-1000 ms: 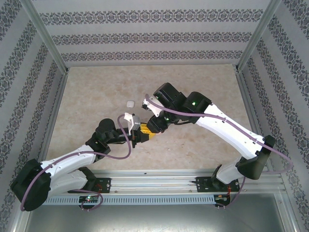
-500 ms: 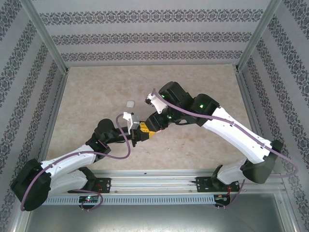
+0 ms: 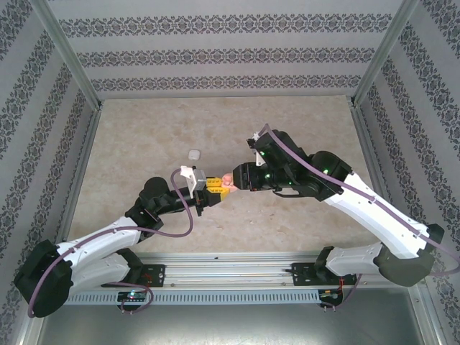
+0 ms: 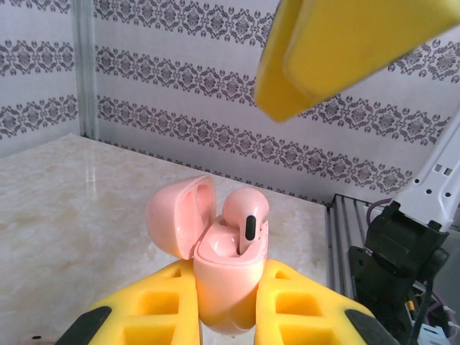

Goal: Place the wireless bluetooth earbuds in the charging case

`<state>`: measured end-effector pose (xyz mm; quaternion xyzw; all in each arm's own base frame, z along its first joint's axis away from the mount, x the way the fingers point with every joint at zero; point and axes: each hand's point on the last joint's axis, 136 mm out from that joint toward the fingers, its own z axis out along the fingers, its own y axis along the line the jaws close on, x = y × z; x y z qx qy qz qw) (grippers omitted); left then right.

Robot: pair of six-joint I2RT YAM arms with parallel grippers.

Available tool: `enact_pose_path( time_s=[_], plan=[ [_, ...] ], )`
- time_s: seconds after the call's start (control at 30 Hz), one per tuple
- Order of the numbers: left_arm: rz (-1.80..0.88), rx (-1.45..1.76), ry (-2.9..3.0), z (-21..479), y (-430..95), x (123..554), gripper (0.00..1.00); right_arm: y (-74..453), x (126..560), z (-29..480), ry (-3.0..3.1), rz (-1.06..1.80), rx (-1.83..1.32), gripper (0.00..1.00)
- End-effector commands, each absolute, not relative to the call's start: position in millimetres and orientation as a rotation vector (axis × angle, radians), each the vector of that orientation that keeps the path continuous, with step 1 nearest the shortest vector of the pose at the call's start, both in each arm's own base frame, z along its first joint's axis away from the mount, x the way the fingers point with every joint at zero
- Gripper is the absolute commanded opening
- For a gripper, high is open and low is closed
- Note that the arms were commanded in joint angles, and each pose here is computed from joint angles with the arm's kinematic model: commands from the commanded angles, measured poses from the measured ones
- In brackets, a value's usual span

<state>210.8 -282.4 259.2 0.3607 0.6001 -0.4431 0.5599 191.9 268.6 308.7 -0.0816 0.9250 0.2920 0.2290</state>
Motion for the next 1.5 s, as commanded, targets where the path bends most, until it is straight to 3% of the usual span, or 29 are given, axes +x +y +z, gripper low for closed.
enact_pose_path(
  time_s=[0.0,0.47,1.2,1.47],
  plan=[
    [-1.002,0.859,1.369,274,-283,212,0.00,271,197,293,2.603,0.777,-0.067,0.41],
    [-0.982,0.871,1.349,277,-282,211,0.00,290,205,276,2.669,0.760,-0.060,0.38],
    [-0.986,0.882,1.360,272,-284,211,0.00,313,205,280,2.676,0.793,-0.214,0.24],
    [-0.988,0.882,1.361,272,-284,210,0.00,319,205,278,2.688,0.746,-0.332,0.30]
  ],
)
